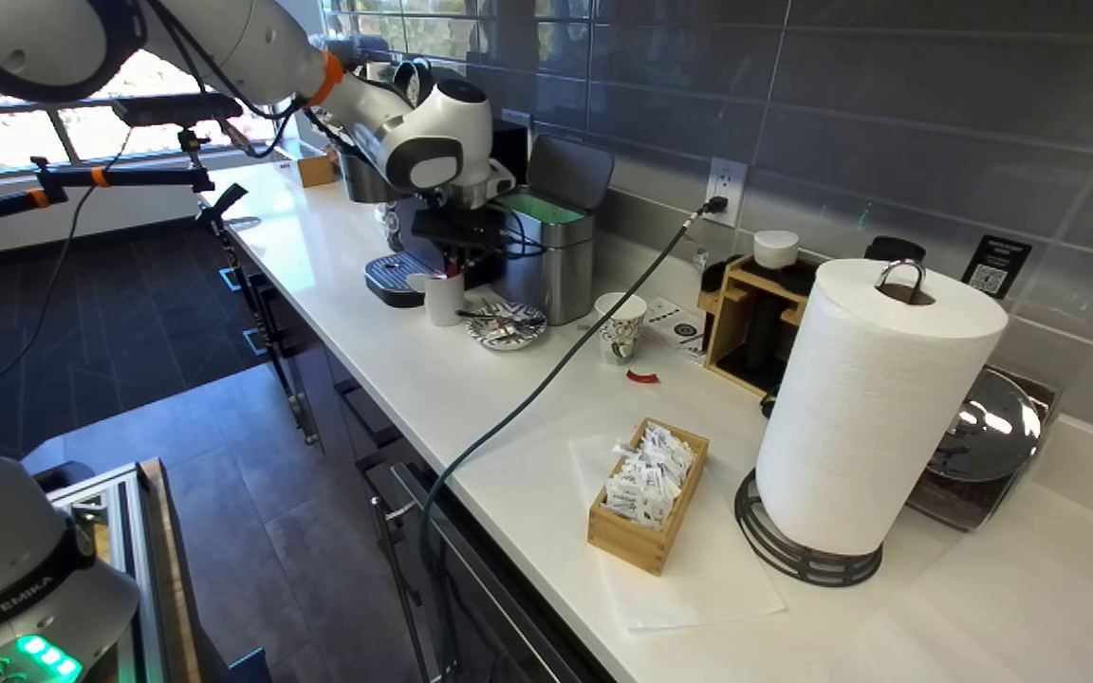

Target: Move the broken mug to the left

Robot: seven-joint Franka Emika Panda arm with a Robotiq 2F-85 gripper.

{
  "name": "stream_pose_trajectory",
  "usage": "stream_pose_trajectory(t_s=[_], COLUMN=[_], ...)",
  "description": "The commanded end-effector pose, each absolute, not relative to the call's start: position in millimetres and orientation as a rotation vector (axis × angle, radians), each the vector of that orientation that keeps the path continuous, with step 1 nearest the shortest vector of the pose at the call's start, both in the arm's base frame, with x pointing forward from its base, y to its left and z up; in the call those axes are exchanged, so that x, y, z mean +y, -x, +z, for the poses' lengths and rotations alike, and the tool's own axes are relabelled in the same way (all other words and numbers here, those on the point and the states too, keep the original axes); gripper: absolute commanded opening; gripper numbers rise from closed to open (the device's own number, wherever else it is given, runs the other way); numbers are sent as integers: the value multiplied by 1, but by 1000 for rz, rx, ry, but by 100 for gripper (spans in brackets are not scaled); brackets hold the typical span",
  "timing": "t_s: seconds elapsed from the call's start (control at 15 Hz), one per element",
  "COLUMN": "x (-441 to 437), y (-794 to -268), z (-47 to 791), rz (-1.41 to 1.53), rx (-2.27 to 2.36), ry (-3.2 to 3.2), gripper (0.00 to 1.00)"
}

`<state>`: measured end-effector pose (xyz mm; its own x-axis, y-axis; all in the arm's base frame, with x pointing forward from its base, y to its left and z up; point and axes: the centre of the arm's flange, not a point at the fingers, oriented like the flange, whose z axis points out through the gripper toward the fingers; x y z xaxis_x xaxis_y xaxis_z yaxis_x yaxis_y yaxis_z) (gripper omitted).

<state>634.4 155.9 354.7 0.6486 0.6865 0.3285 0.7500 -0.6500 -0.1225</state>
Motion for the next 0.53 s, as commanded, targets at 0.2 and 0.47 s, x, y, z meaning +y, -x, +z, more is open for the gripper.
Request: stream_pose_trajectory(t_s=[0.2, 0.47], x=[156, 149], y=[-639, -616], z=[363, 369], rz=[-362, -281], rx=[-1180, -1261], ry=[2598, 2603], gripper=[66, 97])
